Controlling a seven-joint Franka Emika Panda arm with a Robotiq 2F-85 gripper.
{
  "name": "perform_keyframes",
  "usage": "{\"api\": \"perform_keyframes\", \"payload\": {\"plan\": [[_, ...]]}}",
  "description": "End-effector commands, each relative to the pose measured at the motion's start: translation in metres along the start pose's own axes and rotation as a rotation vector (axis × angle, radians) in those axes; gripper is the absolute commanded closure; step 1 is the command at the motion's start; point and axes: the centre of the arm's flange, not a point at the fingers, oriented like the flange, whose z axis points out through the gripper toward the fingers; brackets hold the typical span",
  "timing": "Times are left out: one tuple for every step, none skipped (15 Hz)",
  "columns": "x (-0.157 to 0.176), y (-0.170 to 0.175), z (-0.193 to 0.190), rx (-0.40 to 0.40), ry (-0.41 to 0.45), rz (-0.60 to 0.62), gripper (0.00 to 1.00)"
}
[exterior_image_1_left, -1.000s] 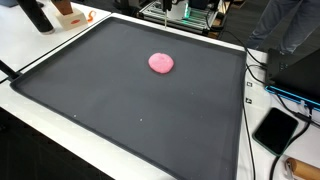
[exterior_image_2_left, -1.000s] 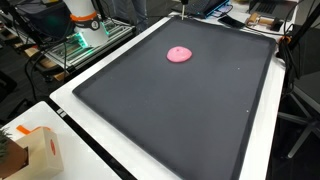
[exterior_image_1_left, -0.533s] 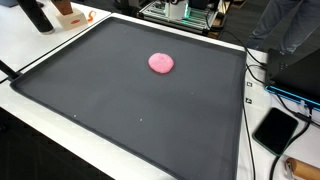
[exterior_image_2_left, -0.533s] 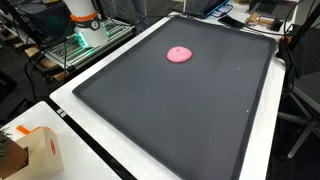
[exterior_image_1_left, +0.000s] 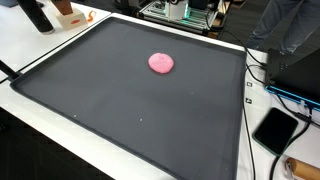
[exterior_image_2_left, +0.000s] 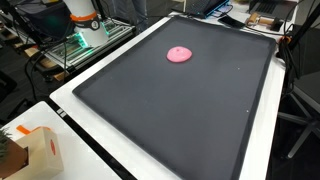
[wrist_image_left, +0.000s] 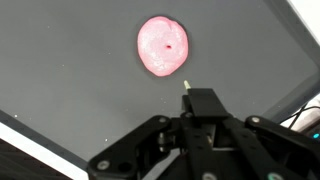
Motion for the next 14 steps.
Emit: {"api": "perform_keyframes", "payload": {"plan": [[0.0, 0.0, 0.0, 0.0, 0.0, 0.0, 0.87], [0.0, 0.0, 0.0, 0.0, 0.0, 0.0, 0.97], [0.001, 0.008, 0.001, 0.049, -0.004, 0.013, 0.97], [0.003, 0.025, 0.002, 0.12, 0.01, 0.036, 0.97], [0.001, 0.039, 0.004, 0.181, 0.019, 0.054, 0.97], [0.0, 0.05, 0.004, 0.228, 0.032, 0.055, 0.97], [-0.004, 0.065, 0.005, 0.277, 0.051, 0.064, 0.97], [-0.008, 0.079, 0.007, 0.326, 0.073, 0.068, 0.97], [-0.013, 0.092, 0.009, 0.372, 0.097, 0.072, 0.97], [-0.018, 0.105, 0.012, 0.422, 0.12, 0.071, 0.97], [-0.024, 0.119, 0.017, 0.468, 0.149, 0.067, 0.97], [-0.029, 0.13, 0.021, 0.516, 0.174, 0.066, 0.97], [-0.036, 0.142, 0.027, 0.557, 0.203, 0.071, 0.97], [-0.043, 0.154, 0.033, 0.605, 0.234, 0.078, 0.97]]}}
